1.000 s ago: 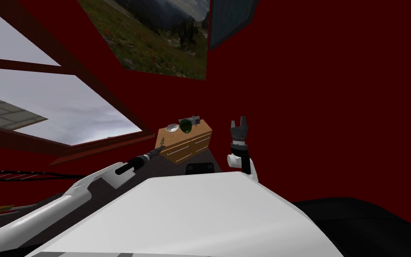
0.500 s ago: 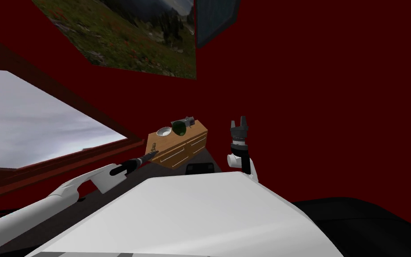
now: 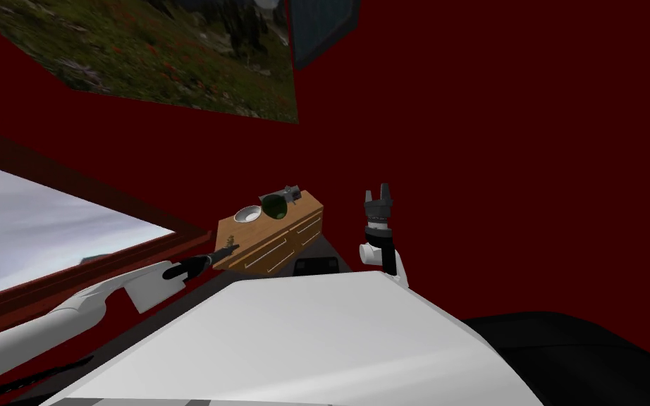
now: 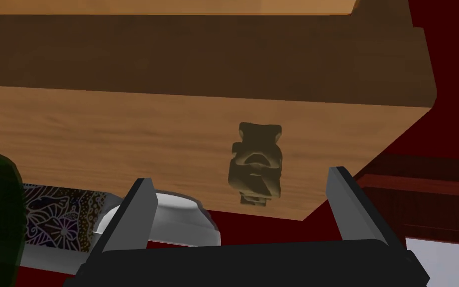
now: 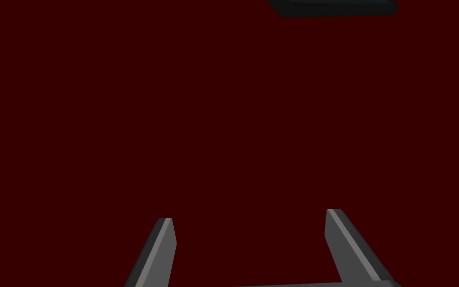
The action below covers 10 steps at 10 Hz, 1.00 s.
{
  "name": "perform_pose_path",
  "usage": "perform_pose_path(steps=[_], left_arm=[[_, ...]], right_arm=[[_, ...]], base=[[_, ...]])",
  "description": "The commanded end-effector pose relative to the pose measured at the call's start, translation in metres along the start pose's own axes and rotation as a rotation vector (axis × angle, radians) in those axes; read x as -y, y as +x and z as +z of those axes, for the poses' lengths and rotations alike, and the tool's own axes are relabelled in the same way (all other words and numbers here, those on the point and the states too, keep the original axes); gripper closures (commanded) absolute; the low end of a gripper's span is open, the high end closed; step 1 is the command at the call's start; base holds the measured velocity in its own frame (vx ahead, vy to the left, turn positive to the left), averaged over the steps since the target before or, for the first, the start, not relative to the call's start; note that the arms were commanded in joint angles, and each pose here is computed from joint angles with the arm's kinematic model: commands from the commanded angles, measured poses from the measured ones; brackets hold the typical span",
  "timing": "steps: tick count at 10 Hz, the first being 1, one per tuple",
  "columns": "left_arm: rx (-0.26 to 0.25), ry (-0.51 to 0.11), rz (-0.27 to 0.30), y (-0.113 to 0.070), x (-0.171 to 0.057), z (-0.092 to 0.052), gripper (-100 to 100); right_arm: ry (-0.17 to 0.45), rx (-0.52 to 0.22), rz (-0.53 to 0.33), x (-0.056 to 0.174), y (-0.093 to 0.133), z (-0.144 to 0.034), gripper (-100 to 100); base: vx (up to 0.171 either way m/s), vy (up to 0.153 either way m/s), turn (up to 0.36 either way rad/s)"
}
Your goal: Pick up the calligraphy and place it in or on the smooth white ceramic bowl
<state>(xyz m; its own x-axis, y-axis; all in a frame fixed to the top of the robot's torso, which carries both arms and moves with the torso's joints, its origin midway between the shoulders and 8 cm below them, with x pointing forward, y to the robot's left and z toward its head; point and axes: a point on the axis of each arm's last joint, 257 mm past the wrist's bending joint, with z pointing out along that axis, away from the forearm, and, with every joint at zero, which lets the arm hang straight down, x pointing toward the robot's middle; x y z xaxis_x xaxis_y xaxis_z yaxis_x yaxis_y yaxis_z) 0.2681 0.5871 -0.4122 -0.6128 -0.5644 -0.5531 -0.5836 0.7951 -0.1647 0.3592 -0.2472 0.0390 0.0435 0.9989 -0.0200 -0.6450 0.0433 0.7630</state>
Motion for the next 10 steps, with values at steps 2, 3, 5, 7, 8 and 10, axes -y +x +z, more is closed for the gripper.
perform_pose_path(steps=[2, 3, 5, 7, 8, 10], left_arm=[[-0.018, -0.113, 0.012, 0.0, -0.044, -0.007, -100], [-0.023, -0.149, 0.015, -0.001, -0.058, -0.009, -100], [-0.02, -0.128, 0.012, -0.002, -0.05, -0.007, 0], [-0.018, -0.132, 0.005, 0.007, -0.055, 0.001, -100], [-0.017, -0.135, 0.001, 0.012, -0.057, 0.004, -100], [-0.017, -0.134, 0.003, 0.011, -0.057, 0.003, 100]], right_arm=[[0.0, 0.0, 0.0, 0.0, 0.0, 0.0, 0], [0.0, 0.0, 0.0, 0.0, 0.0, 0.0, 0], [0.0, 0.0, 0.0, 0.0, 0.0, 0.0, 0], [0.0, 0.0, 0.0, 0.0, 0.0, 0.0, 0], [0.0, 0.0, 0.0, 0.0, 0.0, 0.0, 0], [0.0, 0.0, 0.0, 0.0, 0.0, 0.0, 0]], base=[[0.045, 0.031, -0.269], [0.062, 0.059, -0.309], [0.016, 0.02, -0.025], [0.023, 0.025, -0.052], [0.031, 0.034, -0.042], [0.007, 0.007, -0.005]])
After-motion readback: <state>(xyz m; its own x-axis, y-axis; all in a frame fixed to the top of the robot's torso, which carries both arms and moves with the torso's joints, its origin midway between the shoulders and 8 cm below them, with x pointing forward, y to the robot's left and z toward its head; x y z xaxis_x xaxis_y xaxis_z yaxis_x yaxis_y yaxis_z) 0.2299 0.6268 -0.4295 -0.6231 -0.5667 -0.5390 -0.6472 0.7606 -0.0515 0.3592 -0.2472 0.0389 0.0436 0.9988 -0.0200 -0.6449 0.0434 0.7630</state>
